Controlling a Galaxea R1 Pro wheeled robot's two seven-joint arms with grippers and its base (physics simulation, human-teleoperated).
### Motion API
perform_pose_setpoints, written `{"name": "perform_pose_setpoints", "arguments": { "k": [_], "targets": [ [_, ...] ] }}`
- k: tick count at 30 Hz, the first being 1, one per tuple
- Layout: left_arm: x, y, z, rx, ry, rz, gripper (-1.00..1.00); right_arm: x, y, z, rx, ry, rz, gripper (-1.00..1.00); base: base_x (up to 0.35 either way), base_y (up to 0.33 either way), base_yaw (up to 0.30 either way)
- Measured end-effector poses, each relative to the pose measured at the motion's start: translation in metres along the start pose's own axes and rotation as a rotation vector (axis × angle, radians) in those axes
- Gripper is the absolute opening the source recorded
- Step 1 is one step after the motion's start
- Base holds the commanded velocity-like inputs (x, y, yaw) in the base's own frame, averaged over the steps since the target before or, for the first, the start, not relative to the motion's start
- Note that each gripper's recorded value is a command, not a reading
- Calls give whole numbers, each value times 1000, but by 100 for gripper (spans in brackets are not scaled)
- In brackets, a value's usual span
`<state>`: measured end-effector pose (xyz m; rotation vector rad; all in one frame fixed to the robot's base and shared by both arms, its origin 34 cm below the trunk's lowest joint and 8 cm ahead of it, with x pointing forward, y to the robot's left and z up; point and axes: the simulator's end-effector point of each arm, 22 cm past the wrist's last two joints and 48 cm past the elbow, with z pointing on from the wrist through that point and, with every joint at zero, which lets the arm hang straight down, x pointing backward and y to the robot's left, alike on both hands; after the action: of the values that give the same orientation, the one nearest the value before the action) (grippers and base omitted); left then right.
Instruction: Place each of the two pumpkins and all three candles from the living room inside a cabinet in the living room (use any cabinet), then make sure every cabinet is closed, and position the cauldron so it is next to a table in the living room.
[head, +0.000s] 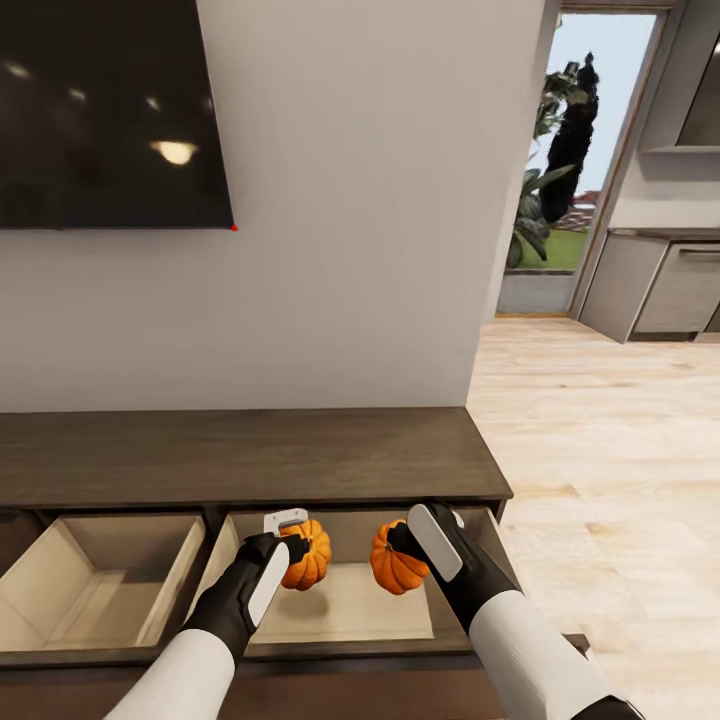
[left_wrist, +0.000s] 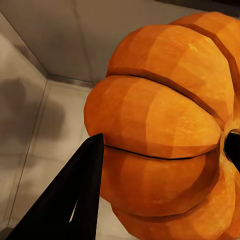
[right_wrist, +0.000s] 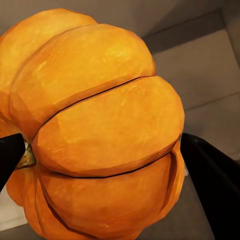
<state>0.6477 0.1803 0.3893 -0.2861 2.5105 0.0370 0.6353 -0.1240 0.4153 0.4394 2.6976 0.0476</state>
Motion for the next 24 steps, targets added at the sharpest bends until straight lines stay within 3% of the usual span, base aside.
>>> {"name": "perform_pose_setpoints", "arguments": {
  "k": [11,17,24],
  "targets": [
    [20,2,18,-6,32,2,-100,15,-4,22,11,29,0,-100,1,0,0],
    [31,3,27,-10,55,4,-100,14,-2,35,-3,6,47,-100,0,0,0],
    [42,5,37,-14,77,6,-100,21,-2,47,-5,23,50,-100,0,0,0]
  ]
}}
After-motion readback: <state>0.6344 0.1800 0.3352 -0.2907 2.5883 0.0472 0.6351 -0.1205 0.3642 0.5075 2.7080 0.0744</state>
